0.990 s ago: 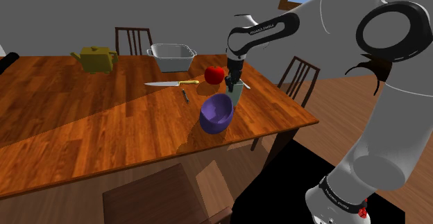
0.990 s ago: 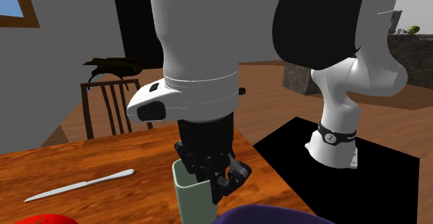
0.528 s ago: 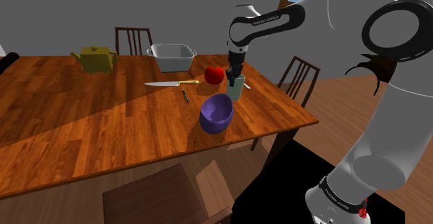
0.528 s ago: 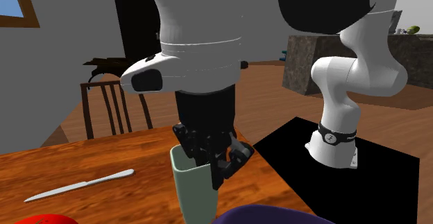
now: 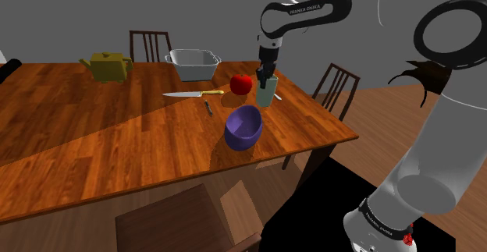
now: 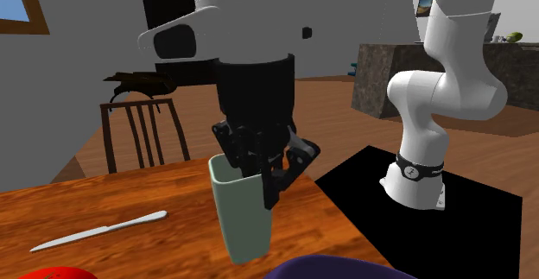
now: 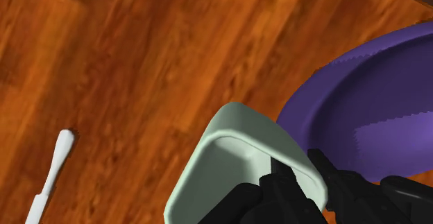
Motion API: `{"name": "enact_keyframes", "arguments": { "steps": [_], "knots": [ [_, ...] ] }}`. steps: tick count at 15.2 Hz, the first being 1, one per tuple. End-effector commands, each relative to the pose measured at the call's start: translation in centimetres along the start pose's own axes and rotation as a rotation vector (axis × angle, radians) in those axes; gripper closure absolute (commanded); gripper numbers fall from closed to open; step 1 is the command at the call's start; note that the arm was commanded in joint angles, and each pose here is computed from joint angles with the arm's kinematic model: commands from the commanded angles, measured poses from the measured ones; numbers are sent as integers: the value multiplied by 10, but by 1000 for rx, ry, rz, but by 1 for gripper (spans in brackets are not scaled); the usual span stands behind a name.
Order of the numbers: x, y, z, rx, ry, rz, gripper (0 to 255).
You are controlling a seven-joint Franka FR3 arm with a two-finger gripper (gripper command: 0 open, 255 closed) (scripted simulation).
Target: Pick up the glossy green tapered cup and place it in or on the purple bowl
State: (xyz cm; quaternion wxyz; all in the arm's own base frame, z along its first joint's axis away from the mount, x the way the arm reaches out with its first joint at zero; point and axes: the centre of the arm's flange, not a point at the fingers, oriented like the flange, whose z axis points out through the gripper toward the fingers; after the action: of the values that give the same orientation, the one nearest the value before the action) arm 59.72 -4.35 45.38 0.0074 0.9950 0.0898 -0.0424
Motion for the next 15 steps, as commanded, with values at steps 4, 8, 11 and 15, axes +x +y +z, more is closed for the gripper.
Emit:
{"name": "enact_keyframes", "arguments": {
  "steps": [4, 8, 11, 15],
  "knots": [
    [-2, 1, -25, 0, 0, 0, 255],
    [-4, 1, -46, 0, 0, 0, 255],
    [-5, 1, -62, 0, 0, 0, 255],
    [-7, 1, -83, 0, 0, 0, 255]
  ]
}}
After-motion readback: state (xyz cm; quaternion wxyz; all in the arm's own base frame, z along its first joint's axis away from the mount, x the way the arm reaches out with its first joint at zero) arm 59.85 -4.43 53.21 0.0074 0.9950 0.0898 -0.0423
